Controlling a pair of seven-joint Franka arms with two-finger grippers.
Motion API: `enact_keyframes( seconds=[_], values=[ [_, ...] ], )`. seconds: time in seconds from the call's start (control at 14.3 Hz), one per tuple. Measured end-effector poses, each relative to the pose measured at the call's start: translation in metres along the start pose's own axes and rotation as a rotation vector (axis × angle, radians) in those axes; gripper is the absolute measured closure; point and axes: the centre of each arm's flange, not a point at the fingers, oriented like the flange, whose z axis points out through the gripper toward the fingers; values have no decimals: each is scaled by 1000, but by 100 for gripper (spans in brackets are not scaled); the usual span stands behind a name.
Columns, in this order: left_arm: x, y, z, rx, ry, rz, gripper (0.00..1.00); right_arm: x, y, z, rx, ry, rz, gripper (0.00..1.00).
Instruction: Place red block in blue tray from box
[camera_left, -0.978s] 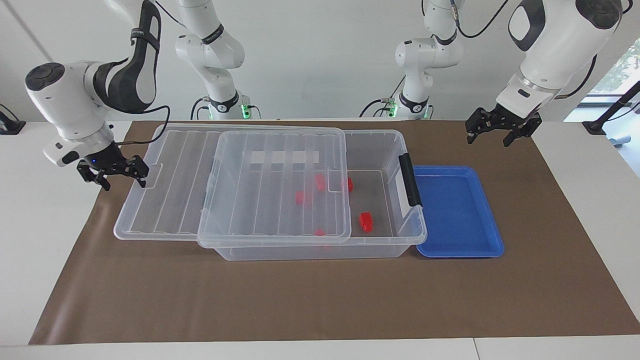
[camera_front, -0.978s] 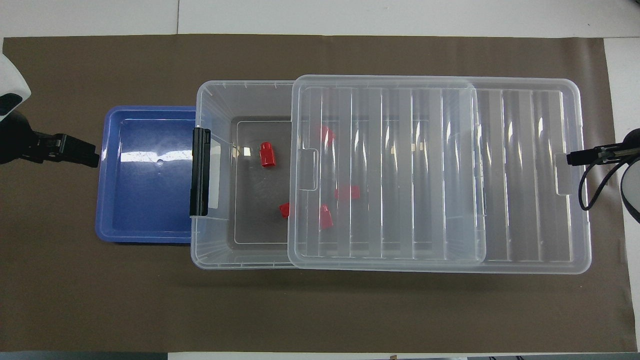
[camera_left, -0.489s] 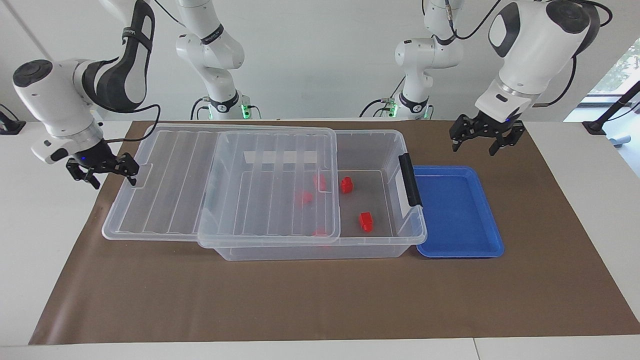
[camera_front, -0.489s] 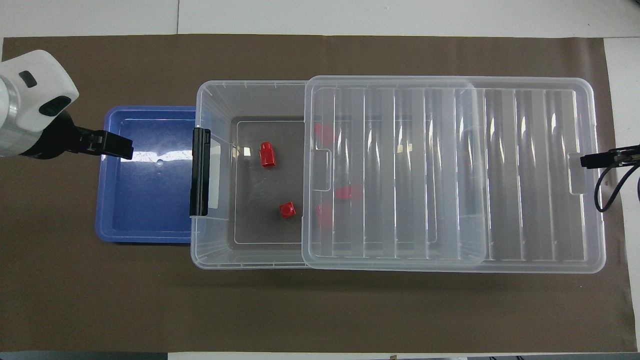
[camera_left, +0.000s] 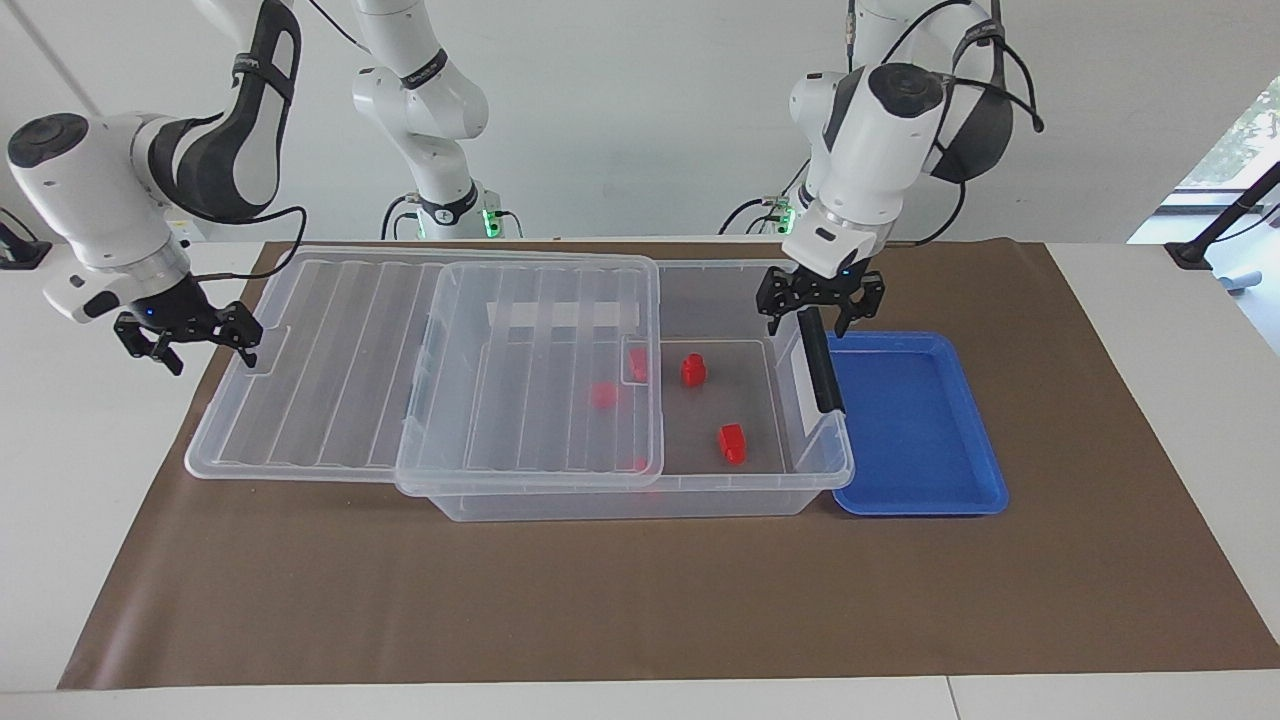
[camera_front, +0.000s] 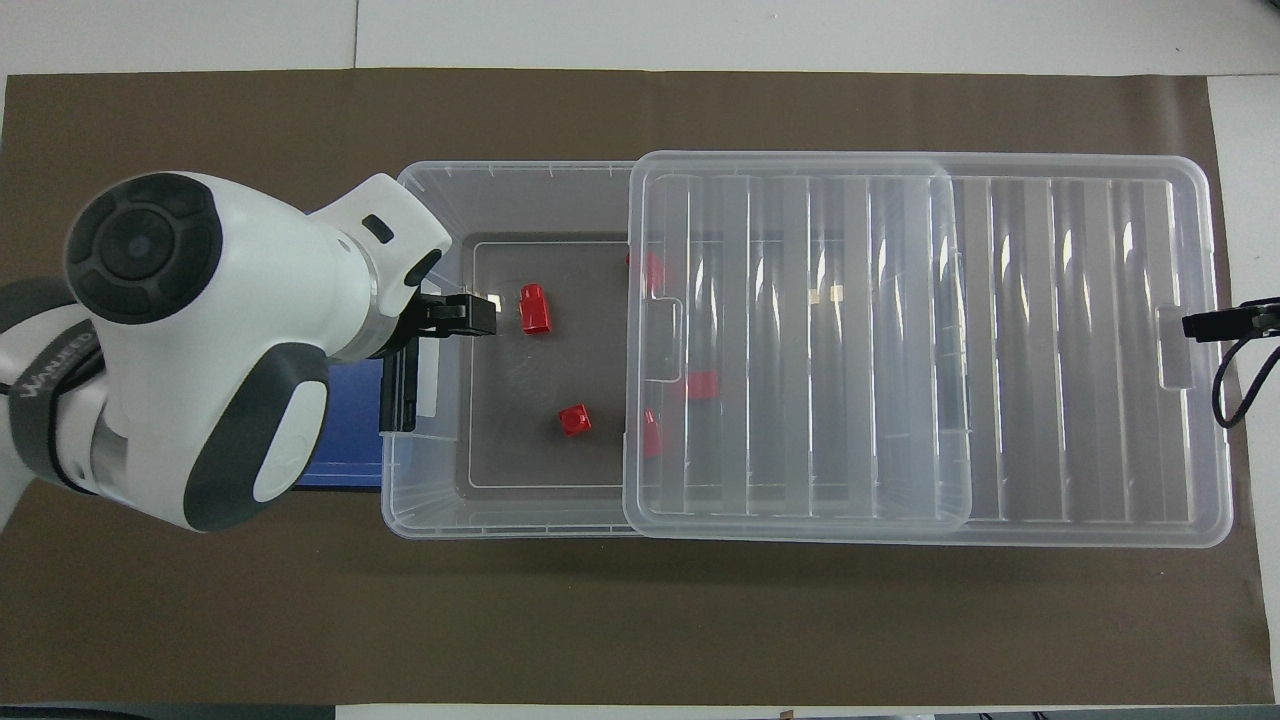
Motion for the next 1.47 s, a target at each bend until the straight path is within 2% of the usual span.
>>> enact_keyframes(
  seconds=[0.28, 0.56, 0.84, 1.12, 1.33, 1.4, 1.47],
  values=[
    [7, 34, 84, -18, 2, -30, 5, 0, 1, -1, -3, 2, -5, 0],
    [16, 33, 133, -5, 9, -22, 5, 6, -1, -16, 5, -13, -12, 0],
    [19, 33, 167, -4, 2, -20, 5, 25, -30, -58, 28, -51, 2, 0],
    [19, 32, 183, -19, 28, -21, 5, 36, -92, -118, 41, -86, 67, 0],
    [18, 32, 192, -24, 33, -22, 5, 33, -142, -145, 38, -99, 98, 0],
    [19, 32, 192, -26, 38, -23, 13, 31, -156, -151, 36, -102, 96, 0],
    [19, 32, 192, -28, 42, -23, 27, 31, -166, -154, 35, -102, 91, 0]
  ],
)
